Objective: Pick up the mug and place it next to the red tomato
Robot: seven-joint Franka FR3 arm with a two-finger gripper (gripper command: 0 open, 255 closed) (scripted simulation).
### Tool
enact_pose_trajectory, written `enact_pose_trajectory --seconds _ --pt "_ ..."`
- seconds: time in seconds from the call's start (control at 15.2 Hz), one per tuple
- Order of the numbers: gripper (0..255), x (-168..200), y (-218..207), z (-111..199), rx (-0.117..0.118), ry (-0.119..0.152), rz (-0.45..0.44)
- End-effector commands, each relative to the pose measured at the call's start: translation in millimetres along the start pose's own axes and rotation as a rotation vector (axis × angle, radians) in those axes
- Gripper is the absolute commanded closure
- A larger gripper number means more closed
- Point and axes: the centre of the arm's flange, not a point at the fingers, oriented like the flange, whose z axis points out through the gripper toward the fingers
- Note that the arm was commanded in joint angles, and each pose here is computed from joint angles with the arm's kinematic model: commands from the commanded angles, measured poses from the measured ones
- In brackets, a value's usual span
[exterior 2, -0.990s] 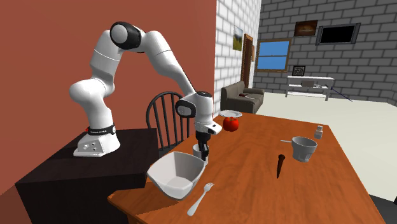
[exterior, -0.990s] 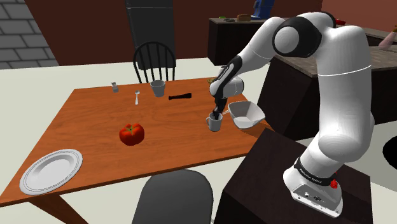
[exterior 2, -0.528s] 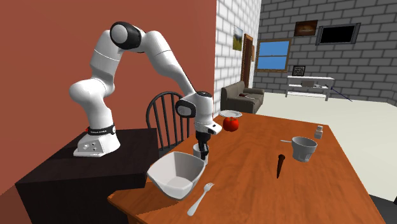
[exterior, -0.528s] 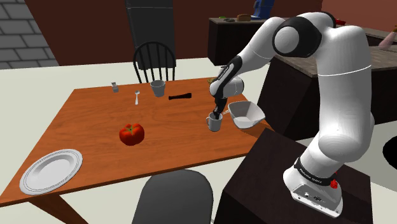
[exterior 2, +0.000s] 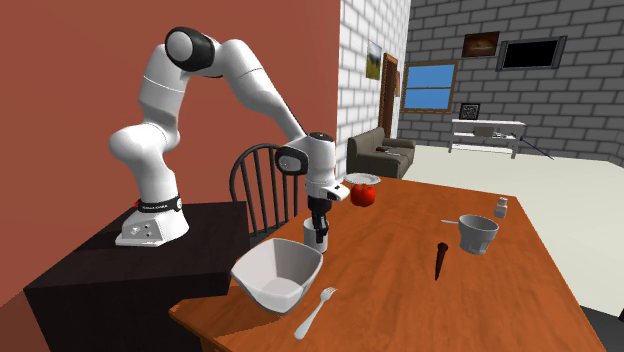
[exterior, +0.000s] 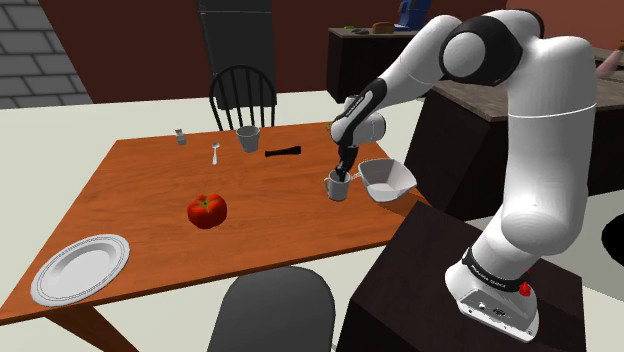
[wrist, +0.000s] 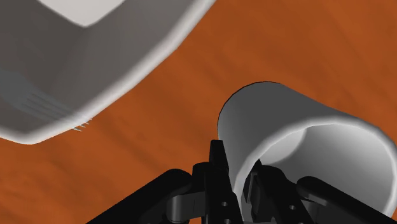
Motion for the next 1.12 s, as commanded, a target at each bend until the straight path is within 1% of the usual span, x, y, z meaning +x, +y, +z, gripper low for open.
enact_pose_trajectory --seconds 0.0,1.06 --pt "255 -0.7 -0.7 -10.4 0.000 0.000 0.000" --pt "255 -0.3 -6.1 -94.7 0.000 0.000 0.000"
